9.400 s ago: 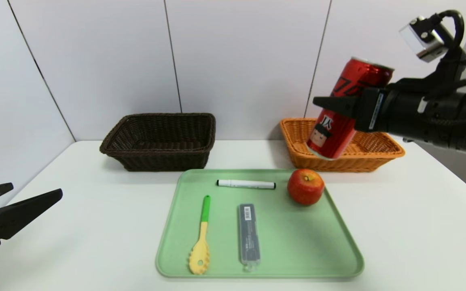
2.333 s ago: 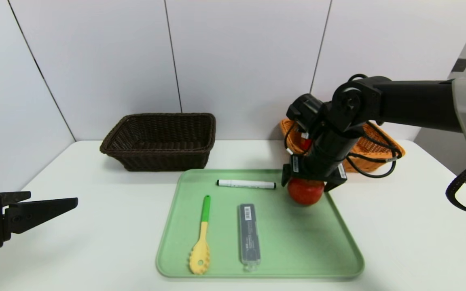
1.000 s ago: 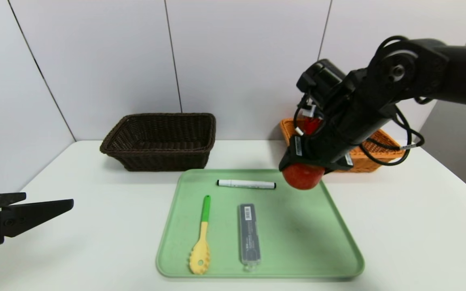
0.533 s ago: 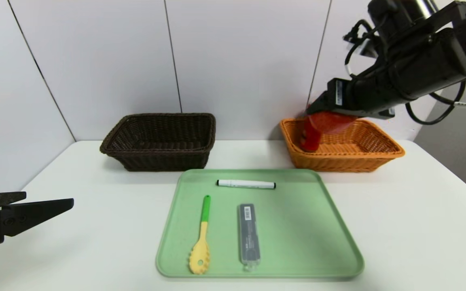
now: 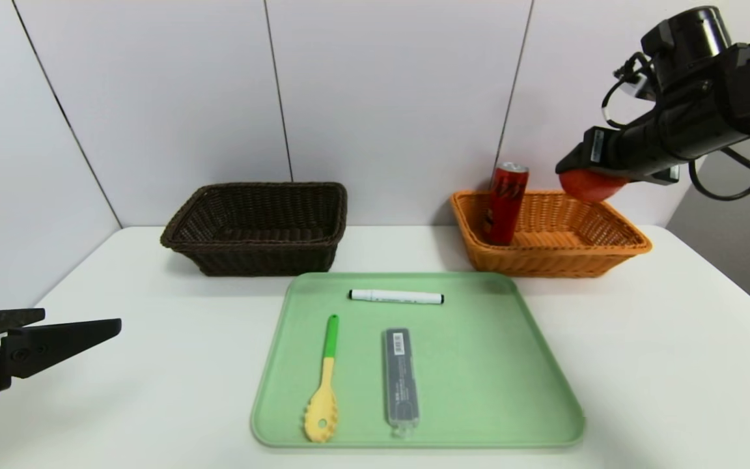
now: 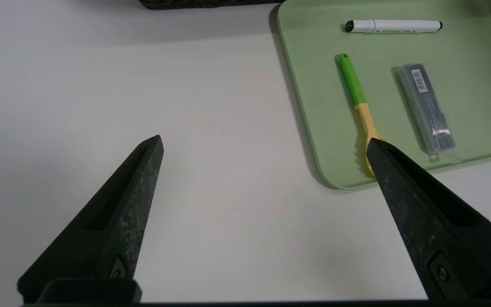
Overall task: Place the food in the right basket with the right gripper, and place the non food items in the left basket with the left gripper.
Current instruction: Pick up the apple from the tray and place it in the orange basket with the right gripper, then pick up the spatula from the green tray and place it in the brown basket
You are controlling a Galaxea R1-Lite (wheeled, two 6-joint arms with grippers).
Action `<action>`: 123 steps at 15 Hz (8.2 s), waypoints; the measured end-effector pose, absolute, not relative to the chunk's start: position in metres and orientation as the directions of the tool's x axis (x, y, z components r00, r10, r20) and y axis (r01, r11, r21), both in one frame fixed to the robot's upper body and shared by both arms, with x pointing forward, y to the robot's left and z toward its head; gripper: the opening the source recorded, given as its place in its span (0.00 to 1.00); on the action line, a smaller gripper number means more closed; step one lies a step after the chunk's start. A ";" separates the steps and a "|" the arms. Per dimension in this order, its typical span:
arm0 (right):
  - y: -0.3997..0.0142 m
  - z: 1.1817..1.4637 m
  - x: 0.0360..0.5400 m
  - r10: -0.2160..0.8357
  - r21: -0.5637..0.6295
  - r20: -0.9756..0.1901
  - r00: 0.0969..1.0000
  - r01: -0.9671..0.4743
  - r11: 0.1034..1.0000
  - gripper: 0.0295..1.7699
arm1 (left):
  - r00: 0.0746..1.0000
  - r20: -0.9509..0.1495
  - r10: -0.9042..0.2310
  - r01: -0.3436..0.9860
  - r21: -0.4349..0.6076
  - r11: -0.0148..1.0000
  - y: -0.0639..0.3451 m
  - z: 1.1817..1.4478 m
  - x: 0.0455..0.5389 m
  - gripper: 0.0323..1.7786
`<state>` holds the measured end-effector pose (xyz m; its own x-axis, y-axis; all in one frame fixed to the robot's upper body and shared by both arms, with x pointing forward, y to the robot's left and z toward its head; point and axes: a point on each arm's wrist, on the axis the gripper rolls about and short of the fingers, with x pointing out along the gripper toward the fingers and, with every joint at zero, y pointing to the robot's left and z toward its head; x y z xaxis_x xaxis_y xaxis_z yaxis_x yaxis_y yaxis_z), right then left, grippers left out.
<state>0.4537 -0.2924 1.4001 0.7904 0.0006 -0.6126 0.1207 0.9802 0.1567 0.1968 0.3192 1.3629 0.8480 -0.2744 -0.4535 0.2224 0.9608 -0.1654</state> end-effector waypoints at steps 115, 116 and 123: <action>-0.311 1.360 0.196 -0.025 0.044 -0.632 0.775 0.068 0.997 0.96 | 0.211 -0.972 -0.101 0.145 -0.071 0.987 0.088 1.279 0.393 0.95; -0.311 1.360 0.196 -0.025 0.043 -0.632 0.774 0.068 0.997 0.96 | 0.209 -0.973 -0.097 0.144 -0.067 0.987 0.088 1.278 0.393 0.95; -0.311 1.361 0.198 -0.017 0.048 -0.621 0.784 0.060 0.997 0.96 | 0.201 -0.976 -0.086 0.138 -0.058 0.989 0.089 1.275 0.394 0.95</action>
<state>0.1983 -0.3106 1.3610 0.7836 -0.0172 -0.6211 0.0601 0.9970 0.0481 0.3943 0.0893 1.2750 0.2014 -0.0857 -0.9758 0.1380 0.9887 -0.0584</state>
